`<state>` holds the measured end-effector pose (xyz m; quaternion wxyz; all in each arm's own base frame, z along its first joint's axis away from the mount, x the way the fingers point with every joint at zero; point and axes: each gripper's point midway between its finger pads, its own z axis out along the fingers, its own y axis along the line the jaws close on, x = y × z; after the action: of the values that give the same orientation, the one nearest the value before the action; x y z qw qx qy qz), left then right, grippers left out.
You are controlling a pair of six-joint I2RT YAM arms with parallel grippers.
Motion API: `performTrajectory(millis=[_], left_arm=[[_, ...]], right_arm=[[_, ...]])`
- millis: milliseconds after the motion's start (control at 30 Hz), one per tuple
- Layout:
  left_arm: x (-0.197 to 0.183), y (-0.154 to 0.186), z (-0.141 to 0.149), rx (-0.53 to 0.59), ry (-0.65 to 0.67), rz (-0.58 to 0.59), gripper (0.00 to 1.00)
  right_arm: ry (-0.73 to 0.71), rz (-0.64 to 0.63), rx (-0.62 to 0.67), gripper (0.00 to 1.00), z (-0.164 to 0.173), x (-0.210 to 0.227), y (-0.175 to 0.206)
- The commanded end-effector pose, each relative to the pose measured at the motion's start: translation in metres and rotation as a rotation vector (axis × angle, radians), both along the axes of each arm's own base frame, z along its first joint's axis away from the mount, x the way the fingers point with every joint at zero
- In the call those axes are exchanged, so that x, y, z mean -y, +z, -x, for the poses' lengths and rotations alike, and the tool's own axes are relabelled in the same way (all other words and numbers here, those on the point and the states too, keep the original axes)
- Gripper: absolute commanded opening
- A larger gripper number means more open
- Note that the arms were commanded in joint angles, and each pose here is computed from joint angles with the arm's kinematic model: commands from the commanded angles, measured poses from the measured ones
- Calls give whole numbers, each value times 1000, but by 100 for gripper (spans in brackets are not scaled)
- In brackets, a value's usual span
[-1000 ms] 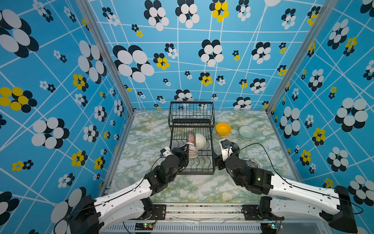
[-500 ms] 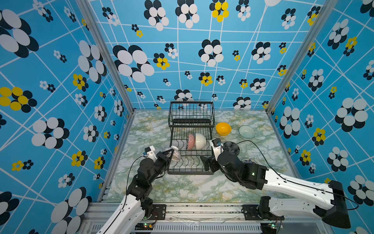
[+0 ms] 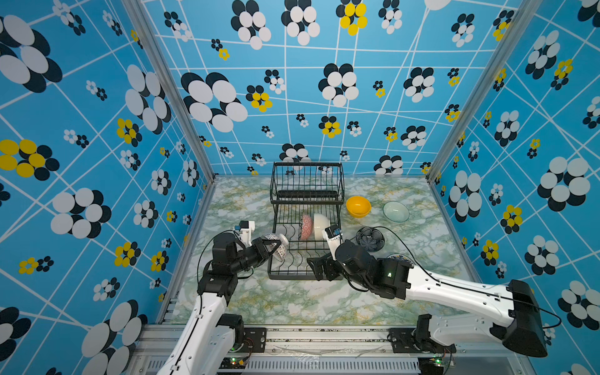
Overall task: Load bowls into a dish rack
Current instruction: Place the bowl in the dish rack.
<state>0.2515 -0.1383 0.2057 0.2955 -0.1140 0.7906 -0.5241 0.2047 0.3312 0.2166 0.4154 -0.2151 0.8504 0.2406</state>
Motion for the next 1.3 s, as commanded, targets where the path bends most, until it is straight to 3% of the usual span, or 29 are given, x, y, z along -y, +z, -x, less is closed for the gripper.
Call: performTrajectory(millis=[0, 667, 867, 1267], left_arm=[[6, 14, 5, 125, -137, -35, 0], [12, 30, -49, 232, -313, 31, 0], [15, 20, -67, 191, -391, 75, 0], [12, -4, -93, 155, -369, 95, 0]], right_arm=[[8, -76, -14, 100, 1, -8, 16], [30, -88, -39, 100, 5, -14, 9], [57, -111, -66, 100, 6, -27, 5], [64, -99, -80, 100, 6, -33, -1]])
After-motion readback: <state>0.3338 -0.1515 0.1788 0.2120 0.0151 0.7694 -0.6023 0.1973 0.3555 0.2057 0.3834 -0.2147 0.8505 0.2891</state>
